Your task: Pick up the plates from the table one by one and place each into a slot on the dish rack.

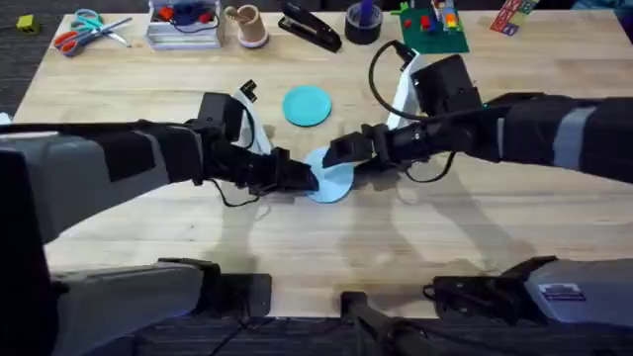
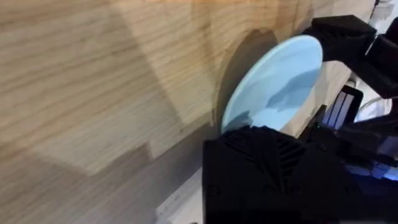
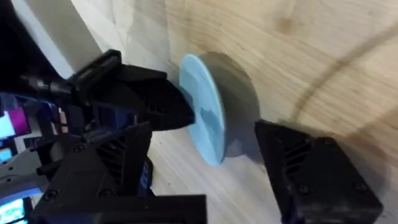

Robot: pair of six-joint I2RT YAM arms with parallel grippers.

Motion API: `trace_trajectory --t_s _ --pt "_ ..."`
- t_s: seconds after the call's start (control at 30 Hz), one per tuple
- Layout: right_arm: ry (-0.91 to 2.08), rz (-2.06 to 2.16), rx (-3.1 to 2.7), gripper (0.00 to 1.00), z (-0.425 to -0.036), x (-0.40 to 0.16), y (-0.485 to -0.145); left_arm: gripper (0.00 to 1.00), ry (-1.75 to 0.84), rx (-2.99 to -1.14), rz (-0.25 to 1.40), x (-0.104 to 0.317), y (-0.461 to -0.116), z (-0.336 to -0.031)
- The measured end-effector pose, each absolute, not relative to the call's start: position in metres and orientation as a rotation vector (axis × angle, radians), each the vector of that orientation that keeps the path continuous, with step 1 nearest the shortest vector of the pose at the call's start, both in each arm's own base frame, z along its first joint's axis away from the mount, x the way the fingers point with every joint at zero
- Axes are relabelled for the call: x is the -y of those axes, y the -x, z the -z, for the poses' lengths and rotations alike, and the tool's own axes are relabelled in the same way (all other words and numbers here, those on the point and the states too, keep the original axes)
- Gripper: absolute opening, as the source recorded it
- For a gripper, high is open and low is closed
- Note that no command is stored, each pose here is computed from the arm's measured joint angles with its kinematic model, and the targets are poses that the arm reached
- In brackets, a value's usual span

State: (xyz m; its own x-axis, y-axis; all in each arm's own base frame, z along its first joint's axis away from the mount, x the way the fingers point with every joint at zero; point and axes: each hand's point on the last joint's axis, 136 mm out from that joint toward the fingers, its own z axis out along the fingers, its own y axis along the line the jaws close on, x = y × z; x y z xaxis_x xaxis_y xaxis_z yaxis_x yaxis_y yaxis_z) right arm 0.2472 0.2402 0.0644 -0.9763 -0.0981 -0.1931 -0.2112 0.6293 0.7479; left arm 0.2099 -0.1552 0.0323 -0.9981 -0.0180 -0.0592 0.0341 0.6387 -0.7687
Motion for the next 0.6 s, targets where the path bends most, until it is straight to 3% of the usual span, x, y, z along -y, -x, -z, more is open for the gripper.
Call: trace_trajectory --t_s 0.1,0.23,0.33,0.37,0.47,0.6 --pt "0.268 -1.283 -2.714 0.893 -0.0634 -0.2461 -0.2453 0.039 -0.013 -2.788 1.310 0.1552 -0.2099 -0.0323" --pt "0.254 -1.292 -2.745 0.633 -0.0589 -0.2486 -0.2399 0.039 -0.013 -2.788 1.310 0.1552 -0.2099 -0.0323" --pt "0.249 -1.293 -2.745 0.516 -0.0591 -0.2488 -0.2401 0.039 -0.013 -2.788 1.310 0.1552 -0.2099 -0.0323" --pt "0.249 -1.292 -2.746 0.448 -0.0590 -0.2487 -0.2401 0.039 -0.013 -2.789 1.309 0.1552 -0.2099 -0.0322" --pt "0.227 -1.267 -2.754 0.106 -0.0567 -0.2455 -0.2426 0.039 -0.010 -2.791 1.312 0.1551 -0.2091 -0.0324" --pt "0.224 -1.272 -2.750 0.035 -0.0573 -0.2455 -0.2433 0.039 -0.011 -2.789 1.308 0.1548 -0.2096 -0.0330"
